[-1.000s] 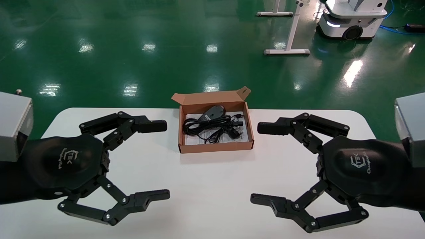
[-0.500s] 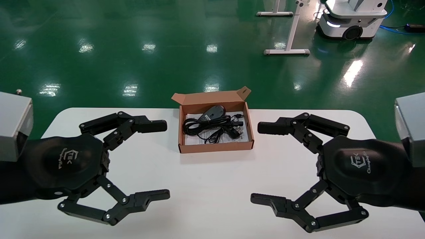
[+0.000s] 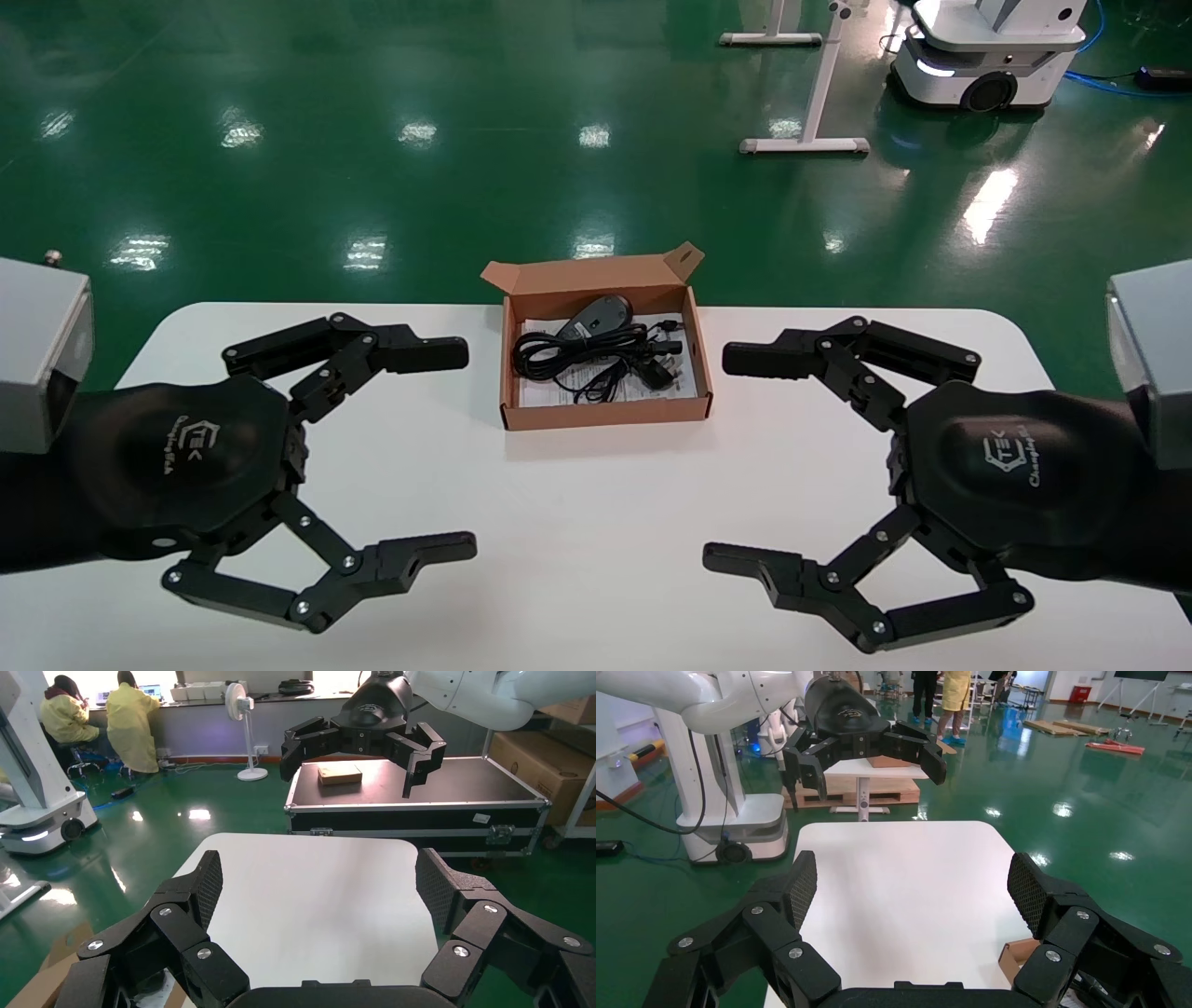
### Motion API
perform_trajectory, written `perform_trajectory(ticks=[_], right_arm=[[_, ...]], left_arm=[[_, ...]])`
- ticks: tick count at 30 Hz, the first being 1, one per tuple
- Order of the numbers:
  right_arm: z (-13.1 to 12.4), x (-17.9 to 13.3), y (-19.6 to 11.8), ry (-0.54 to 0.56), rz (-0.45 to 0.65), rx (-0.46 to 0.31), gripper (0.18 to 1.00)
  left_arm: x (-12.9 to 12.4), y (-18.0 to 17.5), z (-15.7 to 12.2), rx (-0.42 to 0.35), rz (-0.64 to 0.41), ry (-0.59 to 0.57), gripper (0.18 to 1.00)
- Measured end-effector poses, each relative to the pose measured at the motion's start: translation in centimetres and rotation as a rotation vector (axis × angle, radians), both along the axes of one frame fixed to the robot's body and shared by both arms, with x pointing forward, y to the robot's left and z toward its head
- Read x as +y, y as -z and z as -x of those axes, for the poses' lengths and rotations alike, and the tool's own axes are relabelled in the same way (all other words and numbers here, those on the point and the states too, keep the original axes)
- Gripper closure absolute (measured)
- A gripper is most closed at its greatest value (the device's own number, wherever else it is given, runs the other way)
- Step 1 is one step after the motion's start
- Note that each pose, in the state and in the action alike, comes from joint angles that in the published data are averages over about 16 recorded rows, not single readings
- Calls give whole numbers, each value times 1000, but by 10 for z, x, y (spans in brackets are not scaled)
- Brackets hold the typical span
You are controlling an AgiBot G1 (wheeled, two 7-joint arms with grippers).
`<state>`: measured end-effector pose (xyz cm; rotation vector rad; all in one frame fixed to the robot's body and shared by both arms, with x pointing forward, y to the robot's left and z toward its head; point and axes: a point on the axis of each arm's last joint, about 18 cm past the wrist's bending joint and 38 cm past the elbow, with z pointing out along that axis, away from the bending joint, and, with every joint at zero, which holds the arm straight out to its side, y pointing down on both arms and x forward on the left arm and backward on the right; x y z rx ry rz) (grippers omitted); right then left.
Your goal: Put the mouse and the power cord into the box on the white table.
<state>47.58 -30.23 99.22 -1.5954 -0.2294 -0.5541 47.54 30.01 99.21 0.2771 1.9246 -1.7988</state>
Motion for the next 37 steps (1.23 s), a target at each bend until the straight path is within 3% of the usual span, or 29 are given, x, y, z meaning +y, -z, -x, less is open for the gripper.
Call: perform_trajectory(ticks=[37], right_arm=[[0, 0, 0, 0, 0, 0, 178]], left_arm=[[0, 0, 0, 0, 0, 0, 184]])
